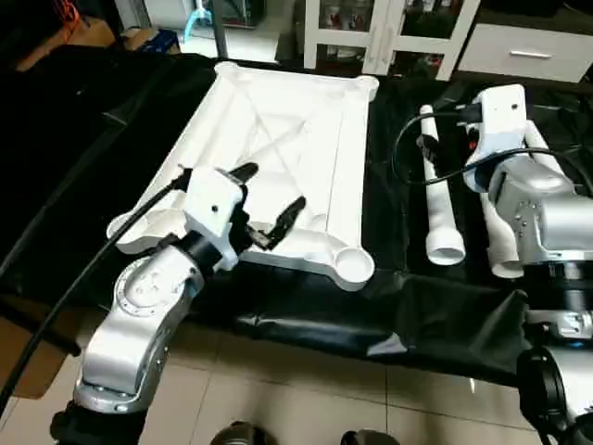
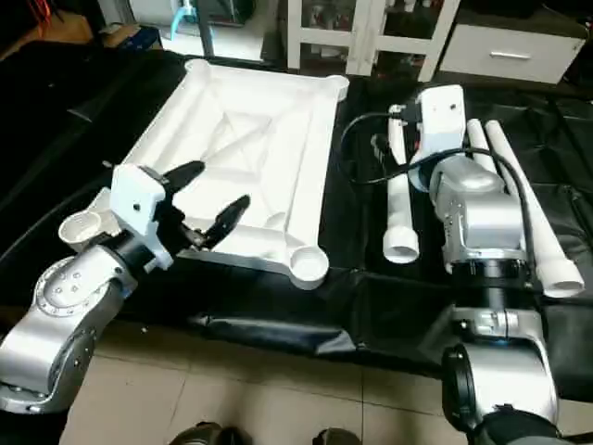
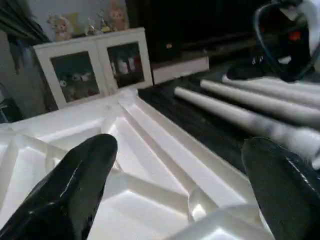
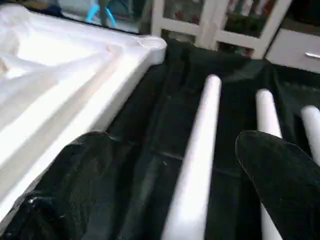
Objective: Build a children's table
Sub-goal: Pick table leg
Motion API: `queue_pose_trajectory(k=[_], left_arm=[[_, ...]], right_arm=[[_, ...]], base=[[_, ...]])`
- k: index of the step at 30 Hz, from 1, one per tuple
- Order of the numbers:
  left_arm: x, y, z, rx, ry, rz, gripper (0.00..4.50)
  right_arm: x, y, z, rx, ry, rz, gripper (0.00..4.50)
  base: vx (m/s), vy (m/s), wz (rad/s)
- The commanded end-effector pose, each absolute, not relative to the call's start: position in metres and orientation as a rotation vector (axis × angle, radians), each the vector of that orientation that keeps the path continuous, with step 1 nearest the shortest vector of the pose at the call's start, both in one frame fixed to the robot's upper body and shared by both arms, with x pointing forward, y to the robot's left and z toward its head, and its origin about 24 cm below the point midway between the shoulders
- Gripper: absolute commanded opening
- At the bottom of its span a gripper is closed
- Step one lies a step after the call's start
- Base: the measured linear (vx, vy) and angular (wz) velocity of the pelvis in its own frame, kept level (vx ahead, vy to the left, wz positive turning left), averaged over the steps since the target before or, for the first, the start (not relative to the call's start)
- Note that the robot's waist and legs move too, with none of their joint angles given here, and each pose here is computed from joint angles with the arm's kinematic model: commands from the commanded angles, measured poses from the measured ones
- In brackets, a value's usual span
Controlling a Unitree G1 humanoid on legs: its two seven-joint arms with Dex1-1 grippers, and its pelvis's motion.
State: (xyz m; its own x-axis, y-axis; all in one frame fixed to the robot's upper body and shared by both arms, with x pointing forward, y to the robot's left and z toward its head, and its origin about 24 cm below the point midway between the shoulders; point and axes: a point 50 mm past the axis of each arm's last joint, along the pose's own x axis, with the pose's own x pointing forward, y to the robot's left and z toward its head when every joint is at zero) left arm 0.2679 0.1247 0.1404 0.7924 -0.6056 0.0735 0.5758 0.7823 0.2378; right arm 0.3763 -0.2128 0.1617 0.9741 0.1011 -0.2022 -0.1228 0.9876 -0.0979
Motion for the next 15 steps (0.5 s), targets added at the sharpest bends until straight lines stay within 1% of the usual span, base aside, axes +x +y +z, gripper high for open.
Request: queue_pose_trajectory(k=[1,3,4,5,7,8,10,11,12,15], left_arm=[[0.273,0.132,0.132,0.250,-0.095,-0.618,4.44],[0.279,0.139,0.129,0.254,-0.063,-0.578,4.44],[0.288,0.149,0.124,0.317,-0.018,-0.515,4.44],[0.294,0.154,0.122,0.351,0.005,-0.488,4.44],[0.297,0.157,0.121,0.371,0.018,-0.472,4.44],[0.310,0.171,0.118,0.427,0.061,-0.391,4.44],[0.314,0.177,0.117,0.439,0.080,-0.370,4.44],[0.319,0.187,0.117,0.514,0.097,-0.341,4.44],[0.320,0.189,0.117,0.526,0.103,-0.341,4.44],[0.326,0.206,0.119,0.582,0.146,-0.348,4.44]], right_arm=[[0.375,-0.202,0.166,-0.036,0.182,0.204,4.50],[0.374,-0.198,0.163,-0.037,0.187,0.220,4.50],[0.373,-0.193,0.154,-0.080,0.203,0.230,4.50],[0.373,-0.189,0.147,-0.115,0.219,0.240,4.50],[0.373,-0.186,0.142,-0.138,0.228,0.248,4.50],[0.379,-0.180,0.132,-0.210,0.253,0.217,4.50],[0.381,-0.178,0.129,-0.228,0.255,0.204,4.50],[0.387,-0.177,0.128,-0.279,0.255,0.165,4.50],[0.388,-0.178,0.129,-0.286,0.253,0.156,4.50],[0.397,-0.179,0.131,-0.316,0.240,0.088,4.50]], base=[[0.000,0.000,0.00],[0.000,0.000,0.00],[0.000,0.000,0.00],[0.000,0.000,0.00],[0.000,0.000,0.00],[0.000,0.000,0.00],[0.000,0.000,0.00],[0.000,0.000,0.00],[0.000,0.000,0.00],[0.000,0.000,0.00]])
